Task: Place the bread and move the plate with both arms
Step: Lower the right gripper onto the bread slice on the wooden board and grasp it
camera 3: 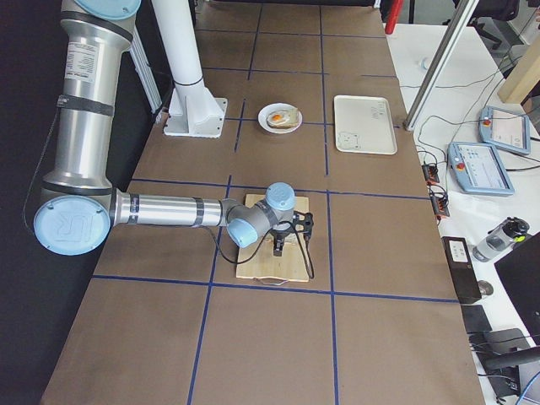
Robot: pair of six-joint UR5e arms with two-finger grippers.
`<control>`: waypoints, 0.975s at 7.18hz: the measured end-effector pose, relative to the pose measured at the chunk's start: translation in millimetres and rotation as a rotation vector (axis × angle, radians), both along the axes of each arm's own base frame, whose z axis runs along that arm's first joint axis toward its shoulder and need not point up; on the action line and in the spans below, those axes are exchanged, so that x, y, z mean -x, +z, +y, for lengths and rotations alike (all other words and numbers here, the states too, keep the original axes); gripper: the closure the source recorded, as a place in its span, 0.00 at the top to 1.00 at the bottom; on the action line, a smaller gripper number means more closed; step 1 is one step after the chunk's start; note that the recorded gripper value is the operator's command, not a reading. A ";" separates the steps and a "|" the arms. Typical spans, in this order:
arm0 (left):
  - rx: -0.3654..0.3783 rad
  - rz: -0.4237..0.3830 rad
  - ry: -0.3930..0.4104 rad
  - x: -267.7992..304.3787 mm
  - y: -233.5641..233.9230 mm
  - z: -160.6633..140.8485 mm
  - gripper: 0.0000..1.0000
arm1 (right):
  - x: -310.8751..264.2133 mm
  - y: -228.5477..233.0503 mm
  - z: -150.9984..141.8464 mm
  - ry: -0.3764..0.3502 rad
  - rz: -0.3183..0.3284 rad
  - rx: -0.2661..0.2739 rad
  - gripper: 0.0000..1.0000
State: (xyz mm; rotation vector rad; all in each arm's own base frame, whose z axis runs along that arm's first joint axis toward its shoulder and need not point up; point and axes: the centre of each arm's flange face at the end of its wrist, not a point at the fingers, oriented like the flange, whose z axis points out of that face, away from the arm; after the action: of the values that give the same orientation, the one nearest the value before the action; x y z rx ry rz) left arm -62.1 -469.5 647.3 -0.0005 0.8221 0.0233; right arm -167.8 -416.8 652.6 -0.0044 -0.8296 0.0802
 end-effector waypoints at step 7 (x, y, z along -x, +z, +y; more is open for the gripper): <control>-0.005 0.001 0.000 -0.1 -2.6 0.2 1.00 | 2.7 -5.1 0.9 -0.008 -0.008 -0.007 0.00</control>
State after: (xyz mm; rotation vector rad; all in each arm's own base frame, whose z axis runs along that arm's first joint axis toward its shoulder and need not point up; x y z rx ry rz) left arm -62.1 -469.3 644.7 0.0042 0.8229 0.0251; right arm -170.5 -415.9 647.4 -0.0017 -0.8374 0.0703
